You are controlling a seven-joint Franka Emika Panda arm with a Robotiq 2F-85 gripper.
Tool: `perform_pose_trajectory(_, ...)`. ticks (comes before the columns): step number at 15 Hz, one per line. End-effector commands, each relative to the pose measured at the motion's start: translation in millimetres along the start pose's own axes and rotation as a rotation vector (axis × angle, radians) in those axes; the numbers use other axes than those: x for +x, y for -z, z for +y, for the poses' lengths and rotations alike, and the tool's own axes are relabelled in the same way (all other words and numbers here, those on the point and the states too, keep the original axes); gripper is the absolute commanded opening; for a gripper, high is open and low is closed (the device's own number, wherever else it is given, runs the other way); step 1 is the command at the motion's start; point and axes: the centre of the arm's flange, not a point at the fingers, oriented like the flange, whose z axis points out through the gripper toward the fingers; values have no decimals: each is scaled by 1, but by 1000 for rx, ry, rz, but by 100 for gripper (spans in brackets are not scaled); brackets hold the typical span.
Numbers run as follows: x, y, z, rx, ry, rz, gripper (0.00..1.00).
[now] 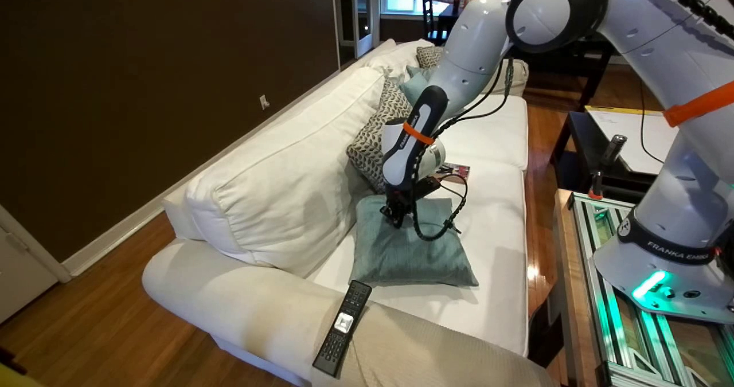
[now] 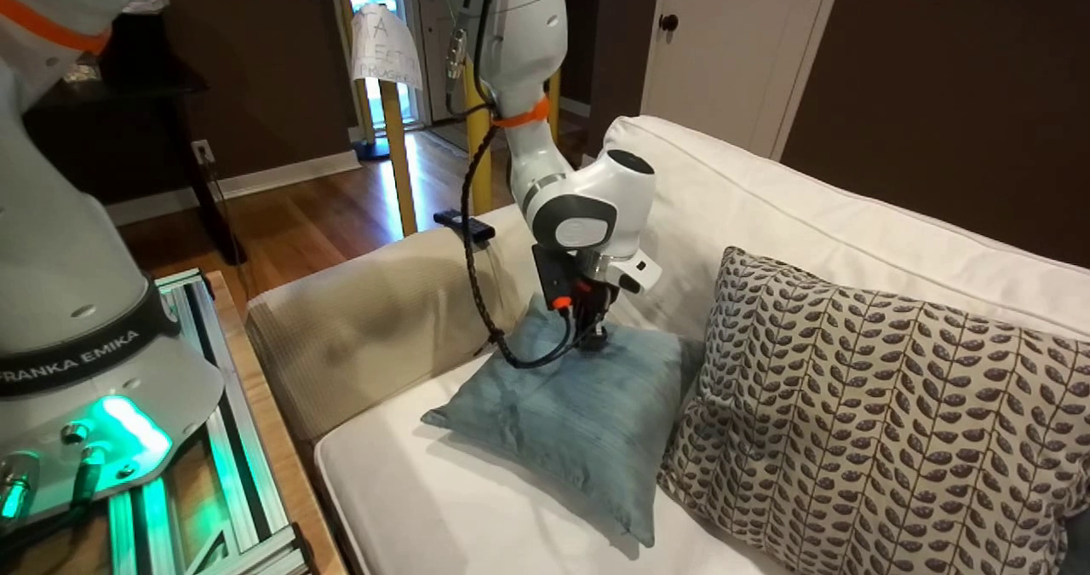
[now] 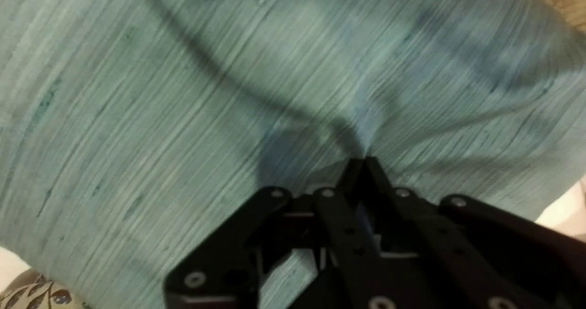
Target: Move the blue pillow on the left to the right and then put the grey remote on the armrest
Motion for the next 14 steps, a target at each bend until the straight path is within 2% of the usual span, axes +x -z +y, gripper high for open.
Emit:
perform_pose_trajectory(1, -33, 68, 5, 8, -18, 14, 1)
perform_pose_trajectory(4, -53, 102, 10, 11, -27, 0, 1)
perform_pose_trajectory(9, -78, 123, 28, -17, -65, -45, 1)
perform_pose_trajectory(14, -97, 163, 43, -35, -146, 21, 1)
